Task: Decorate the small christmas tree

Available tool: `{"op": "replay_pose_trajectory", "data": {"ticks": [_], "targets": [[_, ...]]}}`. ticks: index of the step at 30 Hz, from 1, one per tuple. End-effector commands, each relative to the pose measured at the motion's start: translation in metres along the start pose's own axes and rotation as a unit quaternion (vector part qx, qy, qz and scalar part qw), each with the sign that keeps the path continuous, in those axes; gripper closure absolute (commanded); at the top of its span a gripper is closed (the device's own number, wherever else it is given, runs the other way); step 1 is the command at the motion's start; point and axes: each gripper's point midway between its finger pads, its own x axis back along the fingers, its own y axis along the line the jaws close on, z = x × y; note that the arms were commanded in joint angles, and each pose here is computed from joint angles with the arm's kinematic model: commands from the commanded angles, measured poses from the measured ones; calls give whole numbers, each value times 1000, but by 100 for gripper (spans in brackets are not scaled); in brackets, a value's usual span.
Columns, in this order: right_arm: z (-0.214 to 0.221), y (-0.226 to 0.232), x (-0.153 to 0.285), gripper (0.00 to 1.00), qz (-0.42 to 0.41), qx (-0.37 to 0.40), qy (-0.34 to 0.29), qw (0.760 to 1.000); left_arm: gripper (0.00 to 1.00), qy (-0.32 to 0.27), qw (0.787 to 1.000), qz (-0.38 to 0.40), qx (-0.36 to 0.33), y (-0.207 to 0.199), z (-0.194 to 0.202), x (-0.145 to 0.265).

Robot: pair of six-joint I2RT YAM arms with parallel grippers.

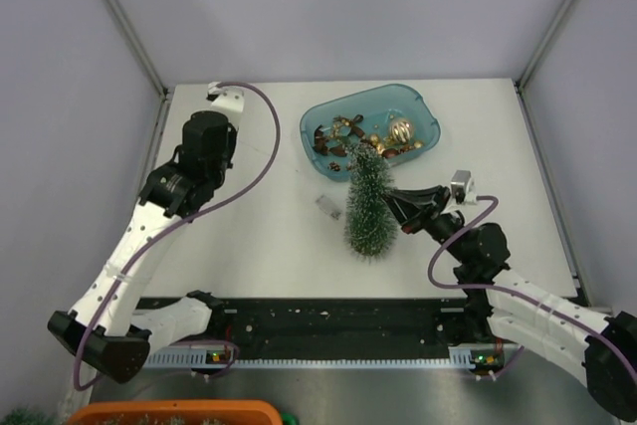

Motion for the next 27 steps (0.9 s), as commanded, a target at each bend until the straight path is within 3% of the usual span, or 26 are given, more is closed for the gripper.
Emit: {"op": "replay_pose_trajectory", "data": {"ticks": [1, 11, 17, 21, 27], "targets": [[-35, 26, 3, 100, -67, -9, -73, 995, 100, 31, 999, 27, 17, -14, 10, -9], [-52, 79, -2, 100, -217, -11, -72, 973, 100, 73, 989, 124, 33, -62, 17, -21], [-63, 87, 2, 100, -237, -17, -95, 967, 100, 105, 981, 159, 39, -84, 36, -17], [-53, 107, 9, 100, -303, -8, -55, 951, 100, 107, 983, 145, 35, -81, 40, -21], [-42, 129, 11, 100, -389, -1, 12, 921, 100, 77, 984, 153, 39, -85, 0, -31]]}}
